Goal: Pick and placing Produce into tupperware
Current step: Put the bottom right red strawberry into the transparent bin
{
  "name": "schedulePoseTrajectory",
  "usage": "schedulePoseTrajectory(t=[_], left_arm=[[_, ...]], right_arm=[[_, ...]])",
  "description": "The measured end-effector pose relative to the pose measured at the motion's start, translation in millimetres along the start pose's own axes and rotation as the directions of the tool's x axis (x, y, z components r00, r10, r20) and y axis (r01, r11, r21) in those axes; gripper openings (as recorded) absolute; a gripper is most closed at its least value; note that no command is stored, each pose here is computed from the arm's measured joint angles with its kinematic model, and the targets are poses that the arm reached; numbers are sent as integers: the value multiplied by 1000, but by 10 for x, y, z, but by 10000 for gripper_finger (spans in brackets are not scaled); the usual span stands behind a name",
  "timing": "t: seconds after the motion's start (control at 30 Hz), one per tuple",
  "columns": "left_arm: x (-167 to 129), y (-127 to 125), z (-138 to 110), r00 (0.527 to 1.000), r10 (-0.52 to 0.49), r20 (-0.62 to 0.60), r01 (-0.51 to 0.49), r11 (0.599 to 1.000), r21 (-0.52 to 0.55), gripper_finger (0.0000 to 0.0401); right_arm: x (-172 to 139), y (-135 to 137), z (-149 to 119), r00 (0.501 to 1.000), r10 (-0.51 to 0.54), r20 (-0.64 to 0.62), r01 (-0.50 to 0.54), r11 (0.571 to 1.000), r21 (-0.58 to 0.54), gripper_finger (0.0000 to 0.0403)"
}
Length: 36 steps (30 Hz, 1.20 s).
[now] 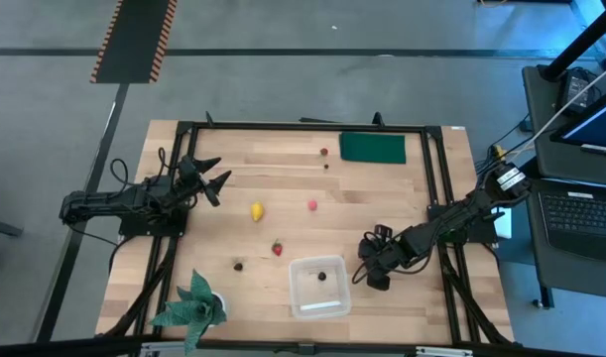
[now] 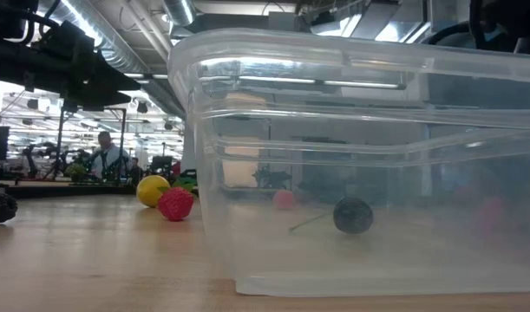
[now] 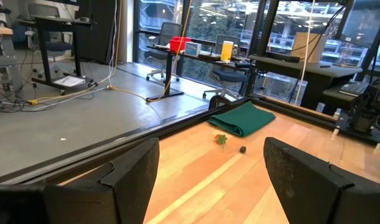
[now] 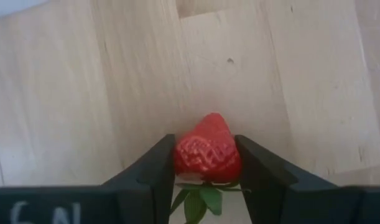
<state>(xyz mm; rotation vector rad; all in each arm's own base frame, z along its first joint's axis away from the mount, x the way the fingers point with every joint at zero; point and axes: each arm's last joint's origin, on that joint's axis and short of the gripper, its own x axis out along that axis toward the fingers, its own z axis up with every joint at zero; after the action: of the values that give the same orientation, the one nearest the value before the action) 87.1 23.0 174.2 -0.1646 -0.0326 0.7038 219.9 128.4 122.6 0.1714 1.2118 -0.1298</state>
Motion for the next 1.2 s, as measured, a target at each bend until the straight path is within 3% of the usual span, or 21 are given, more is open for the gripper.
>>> schedulePoseTrajectory(t=[0.17, 0.3, 0.6, 0.87, 1.03, 1.2], left_arm=[[0, 0, 0, 1000, 0, 0, 0, 1000, 0, 281], [0, 0, 0, 1000, 0, 0, 0, 1000, 0, 281], [0, 0, 0, 1000, 0, 0, 0, 1000, -1, 281], [0, 0, 0, 1000, 0, 0, 0, 1000, -1, 281], [0, 0, 0, 1000, 0, 0, 0, 1000, -1, 281], [0, 0, -1, 1000, 0, 0, 0, 1000, -1, 281]], right_arm=[[-53, 38, 72, 1000, -5, -31, 5, 1000, 1, 164], [-174, 100, 215, 998, 9, -56, -10, 1000, -8, 154], [-635, 317, 751, 994, 70, 85, -67, 997, -44, 157], [-1081, 456, 1152, 957, 163, 241, -138, 983, -117, 149], [-1093, 452, 1228, 939, 185, 290, -151, 979, -136, 157], [-866, 516, 1235, 953, 173, 250, -139, 979, -149, 165]])
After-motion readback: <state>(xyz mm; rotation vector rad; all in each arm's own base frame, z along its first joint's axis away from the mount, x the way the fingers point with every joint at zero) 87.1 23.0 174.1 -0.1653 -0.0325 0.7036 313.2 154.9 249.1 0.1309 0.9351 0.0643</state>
